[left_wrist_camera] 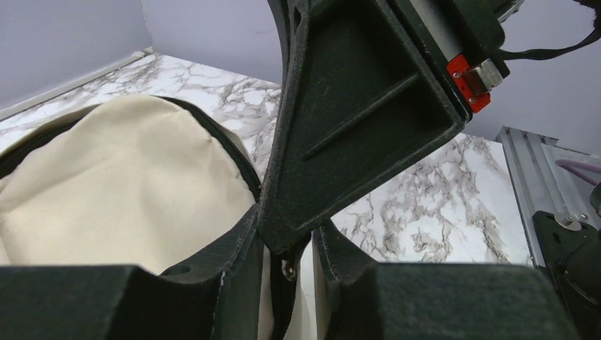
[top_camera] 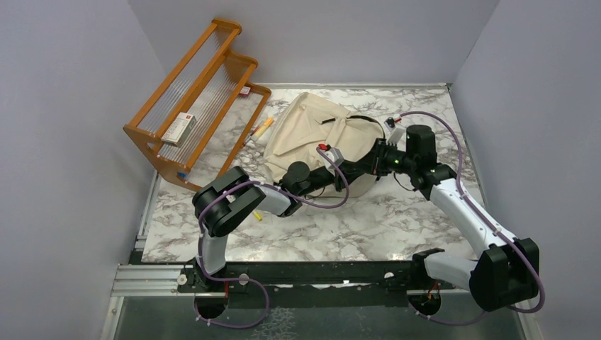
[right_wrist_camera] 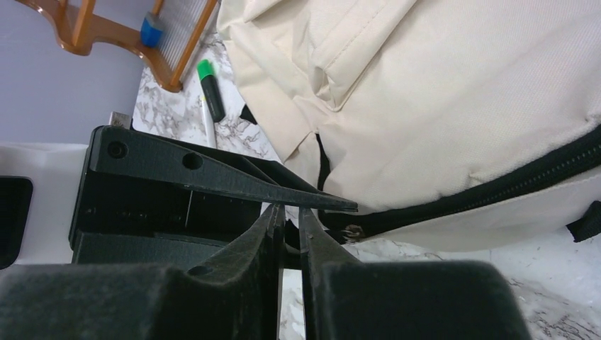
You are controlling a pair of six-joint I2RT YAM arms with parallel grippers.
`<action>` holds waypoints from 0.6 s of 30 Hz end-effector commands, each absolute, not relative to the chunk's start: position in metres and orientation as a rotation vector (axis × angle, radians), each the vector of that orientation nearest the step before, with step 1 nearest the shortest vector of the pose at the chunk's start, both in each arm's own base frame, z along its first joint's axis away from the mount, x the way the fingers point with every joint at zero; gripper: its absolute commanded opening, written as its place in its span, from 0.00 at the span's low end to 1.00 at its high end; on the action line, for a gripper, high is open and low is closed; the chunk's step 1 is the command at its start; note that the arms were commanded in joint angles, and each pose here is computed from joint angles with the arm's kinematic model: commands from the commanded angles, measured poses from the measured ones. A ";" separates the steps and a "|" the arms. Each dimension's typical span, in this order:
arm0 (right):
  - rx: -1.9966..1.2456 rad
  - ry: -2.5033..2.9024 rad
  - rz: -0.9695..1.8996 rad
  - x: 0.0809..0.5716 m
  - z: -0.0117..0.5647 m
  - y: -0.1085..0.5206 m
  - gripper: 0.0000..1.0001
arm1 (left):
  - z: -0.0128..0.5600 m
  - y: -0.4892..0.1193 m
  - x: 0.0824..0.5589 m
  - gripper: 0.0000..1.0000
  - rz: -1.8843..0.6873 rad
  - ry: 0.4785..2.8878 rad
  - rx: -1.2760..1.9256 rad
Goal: Pack the student bag
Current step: Zip the student bag at the center of the board.
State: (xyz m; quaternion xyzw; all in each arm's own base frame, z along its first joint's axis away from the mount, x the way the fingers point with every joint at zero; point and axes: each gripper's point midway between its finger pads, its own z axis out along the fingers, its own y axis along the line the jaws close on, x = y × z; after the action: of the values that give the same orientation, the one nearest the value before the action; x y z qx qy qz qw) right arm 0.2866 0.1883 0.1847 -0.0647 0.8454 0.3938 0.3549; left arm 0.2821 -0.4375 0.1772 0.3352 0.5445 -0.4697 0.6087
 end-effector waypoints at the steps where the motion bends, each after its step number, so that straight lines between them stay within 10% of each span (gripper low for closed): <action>1: -0.178 2.072 0.973 0.296 0.213 0.186 0.23 | 0.181 -0.443 0.276 0.00 -1.129 1.240 0.771; 18: 0.094 2.025 0.666 0.312 0.223 0.136 0.58 | 0.170 -0.445 0.276 0.00 -1.148 1.264 0.798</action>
State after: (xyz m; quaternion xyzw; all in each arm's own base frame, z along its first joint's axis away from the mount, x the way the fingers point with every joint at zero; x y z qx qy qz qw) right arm 0.3021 0.1575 0.2164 -0.0181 0.8311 0.3186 0.4554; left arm 0.2790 -0.4404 0.1648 0.3373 0.5538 -0.4793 0.5915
